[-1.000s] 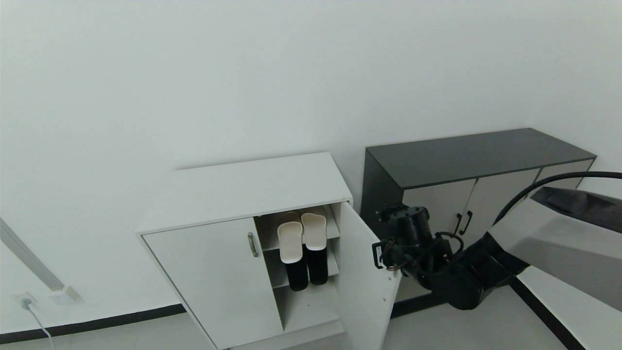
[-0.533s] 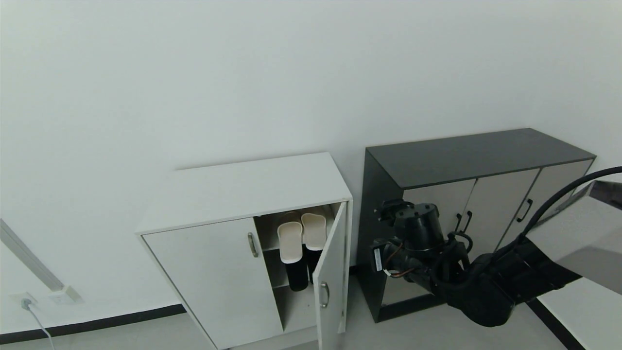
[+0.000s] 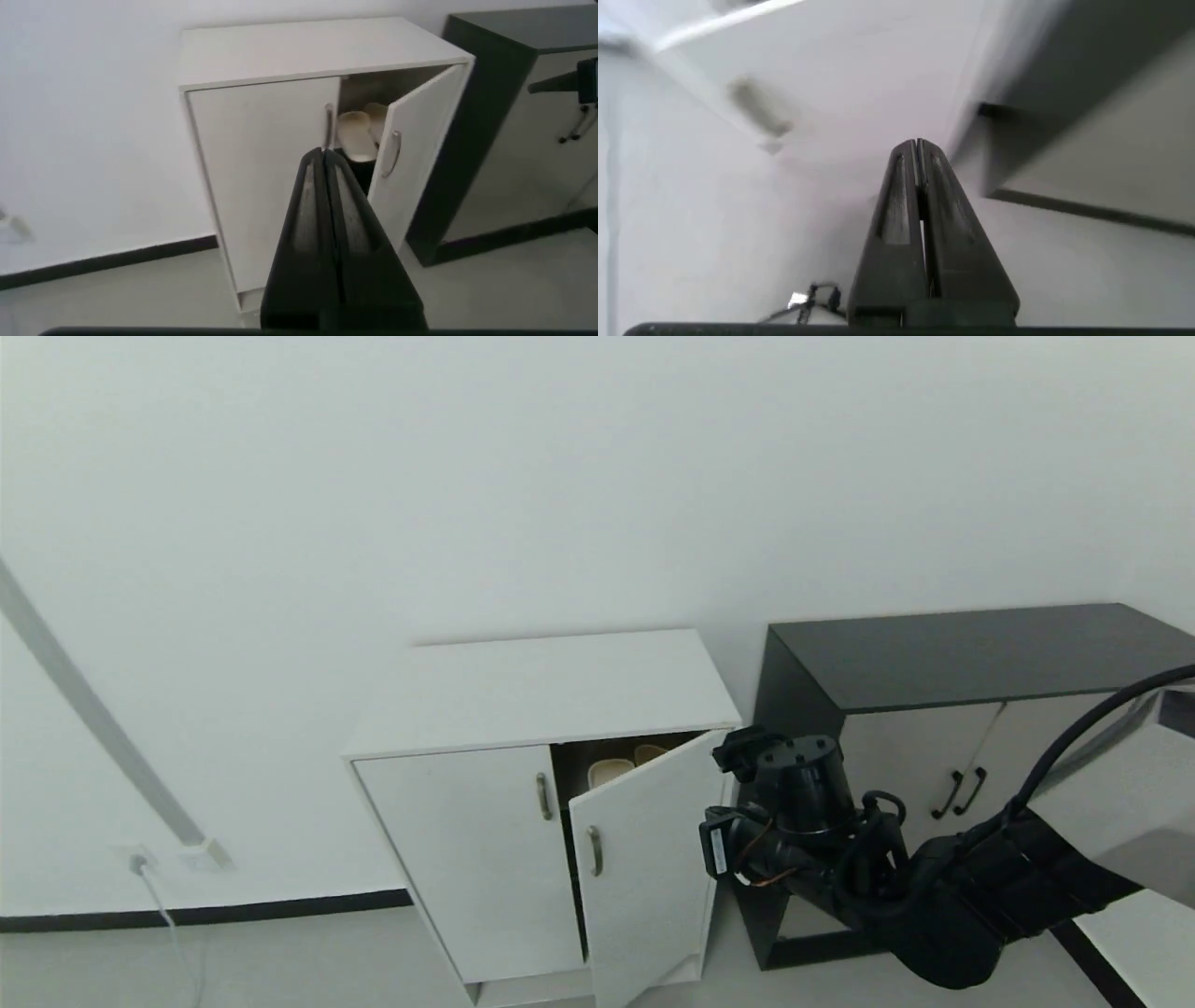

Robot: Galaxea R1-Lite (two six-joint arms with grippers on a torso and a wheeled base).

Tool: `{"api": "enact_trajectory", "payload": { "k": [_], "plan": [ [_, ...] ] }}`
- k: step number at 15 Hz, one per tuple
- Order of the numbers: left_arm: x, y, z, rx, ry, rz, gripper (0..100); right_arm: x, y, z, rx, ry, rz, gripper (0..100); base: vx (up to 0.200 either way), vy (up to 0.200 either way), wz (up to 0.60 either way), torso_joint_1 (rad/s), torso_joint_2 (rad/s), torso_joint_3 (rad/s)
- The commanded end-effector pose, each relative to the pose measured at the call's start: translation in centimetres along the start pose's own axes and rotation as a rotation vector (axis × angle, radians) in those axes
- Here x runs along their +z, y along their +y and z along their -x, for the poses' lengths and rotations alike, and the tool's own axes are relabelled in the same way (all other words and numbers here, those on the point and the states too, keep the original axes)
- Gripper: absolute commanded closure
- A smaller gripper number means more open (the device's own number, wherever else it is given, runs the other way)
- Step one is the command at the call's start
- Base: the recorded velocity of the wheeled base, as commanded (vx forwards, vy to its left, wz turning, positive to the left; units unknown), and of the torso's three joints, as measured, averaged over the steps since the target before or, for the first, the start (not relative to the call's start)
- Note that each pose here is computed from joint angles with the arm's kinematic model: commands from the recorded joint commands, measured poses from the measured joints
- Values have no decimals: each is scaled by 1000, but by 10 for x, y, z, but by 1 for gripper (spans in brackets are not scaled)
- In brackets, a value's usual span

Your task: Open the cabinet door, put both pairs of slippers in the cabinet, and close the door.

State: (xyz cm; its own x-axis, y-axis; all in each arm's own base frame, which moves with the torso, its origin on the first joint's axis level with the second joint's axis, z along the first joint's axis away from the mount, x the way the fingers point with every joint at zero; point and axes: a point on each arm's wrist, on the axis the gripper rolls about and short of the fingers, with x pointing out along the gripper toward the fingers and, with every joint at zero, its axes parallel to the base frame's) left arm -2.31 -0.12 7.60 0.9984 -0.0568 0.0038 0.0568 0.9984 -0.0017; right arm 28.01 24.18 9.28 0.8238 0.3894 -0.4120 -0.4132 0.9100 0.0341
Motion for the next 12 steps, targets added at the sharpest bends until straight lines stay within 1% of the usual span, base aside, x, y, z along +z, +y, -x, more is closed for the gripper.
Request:
{"api": "enact_trajectory", "payload": {
  "k": [1,6,8,10,12],
  "plan": [
    [0,0,0,0,1,0,100,-2,0,1,6,1,0,100,0,0,600,-2,-2,2],
    [0,0,0,2,1,0,100,-8,-2,4,18,-12,16,100,0,0,0,0,0,0],
    [0,0,0,2,1,0,100,-20,-4,7,60,16,35,100,0,0,0,0,0,0],
    [0,0,0,2,1,0,100,-32,-6,12,100,17,76,100,0,0,0,0,0,0],
    [0,0,0,0,1,0,100,-39,-7,15,115,18,87,100,0,0,0,0,0,0]
  ]
}}
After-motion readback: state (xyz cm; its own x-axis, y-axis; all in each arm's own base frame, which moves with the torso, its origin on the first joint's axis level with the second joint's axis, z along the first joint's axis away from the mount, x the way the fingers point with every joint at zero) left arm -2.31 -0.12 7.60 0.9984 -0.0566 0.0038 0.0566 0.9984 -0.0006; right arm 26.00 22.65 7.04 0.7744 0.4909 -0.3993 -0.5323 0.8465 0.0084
